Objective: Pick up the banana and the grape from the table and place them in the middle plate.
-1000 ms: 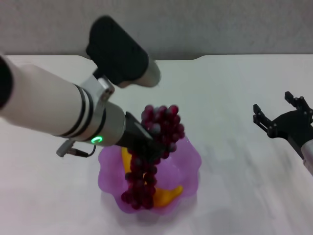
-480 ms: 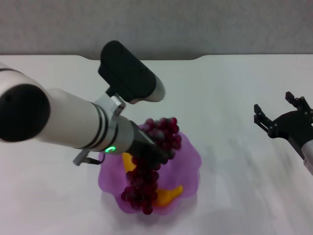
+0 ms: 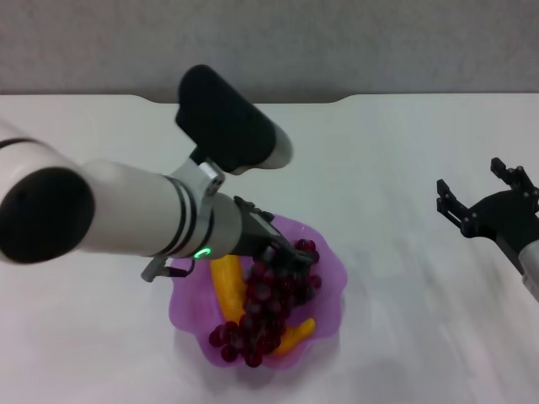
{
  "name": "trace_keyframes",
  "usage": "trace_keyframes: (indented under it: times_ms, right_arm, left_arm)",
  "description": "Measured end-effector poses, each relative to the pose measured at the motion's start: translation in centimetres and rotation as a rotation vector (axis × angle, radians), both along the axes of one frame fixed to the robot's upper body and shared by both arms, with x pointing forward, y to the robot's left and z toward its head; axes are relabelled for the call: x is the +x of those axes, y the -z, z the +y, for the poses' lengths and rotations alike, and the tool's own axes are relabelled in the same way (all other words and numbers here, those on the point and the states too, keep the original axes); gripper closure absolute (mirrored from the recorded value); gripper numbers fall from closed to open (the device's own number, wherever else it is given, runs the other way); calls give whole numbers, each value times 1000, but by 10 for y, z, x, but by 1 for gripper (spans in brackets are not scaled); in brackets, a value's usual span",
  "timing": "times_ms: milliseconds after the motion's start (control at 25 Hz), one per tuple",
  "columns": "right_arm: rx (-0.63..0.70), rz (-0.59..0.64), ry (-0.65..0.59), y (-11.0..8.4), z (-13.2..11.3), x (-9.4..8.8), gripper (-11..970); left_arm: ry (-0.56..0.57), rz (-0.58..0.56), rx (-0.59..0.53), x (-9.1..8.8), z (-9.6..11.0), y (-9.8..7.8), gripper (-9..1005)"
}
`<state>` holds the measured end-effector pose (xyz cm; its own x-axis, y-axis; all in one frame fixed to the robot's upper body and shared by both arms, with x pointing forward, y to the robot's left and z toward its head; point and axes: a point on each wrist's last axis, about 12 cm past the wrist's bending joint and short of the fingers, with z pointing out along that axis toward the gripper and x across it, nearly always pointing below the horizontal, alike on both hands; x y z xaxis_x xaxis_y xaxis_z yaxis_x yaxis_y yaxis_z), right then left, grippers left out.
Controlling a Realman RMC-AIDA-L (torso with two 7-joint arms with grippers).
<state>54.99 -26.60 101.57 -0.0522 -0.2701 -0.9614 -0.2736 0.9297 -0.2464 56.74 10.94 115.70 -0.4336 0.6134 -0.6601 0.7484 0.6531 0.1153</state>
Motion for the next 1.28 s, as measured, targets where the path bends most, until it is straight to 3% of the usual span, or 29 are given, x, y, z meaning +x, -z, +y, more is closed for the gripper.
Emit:
trace_keyframes:
  times_ms: [40, 360, 680, 1040, 1280]
  right_arm:
    - [0, 1, 2, 0, 0, 0, 76]
    - [3, 4, 9, 2, -3, -3, 76]
    - [1, 4, 10, 2, -3, -3, 76]
    - [4, 3, 8, 1, -2, -3, 76]
    - [40, 3, 3, 0, 4, -2, 76]
  left_arm:
    - [-6, -2, -5, 0, 1, 0, 234]
    - [-270, -132, -213, 10, 59, 0, 136]
    - [-532, -404, -414, 0, 121, 21, 105]
    - [-724, -676, -527, -30, 165, 84, 105]
    - [-808, -718, -609, -38, 199, 118, 105]
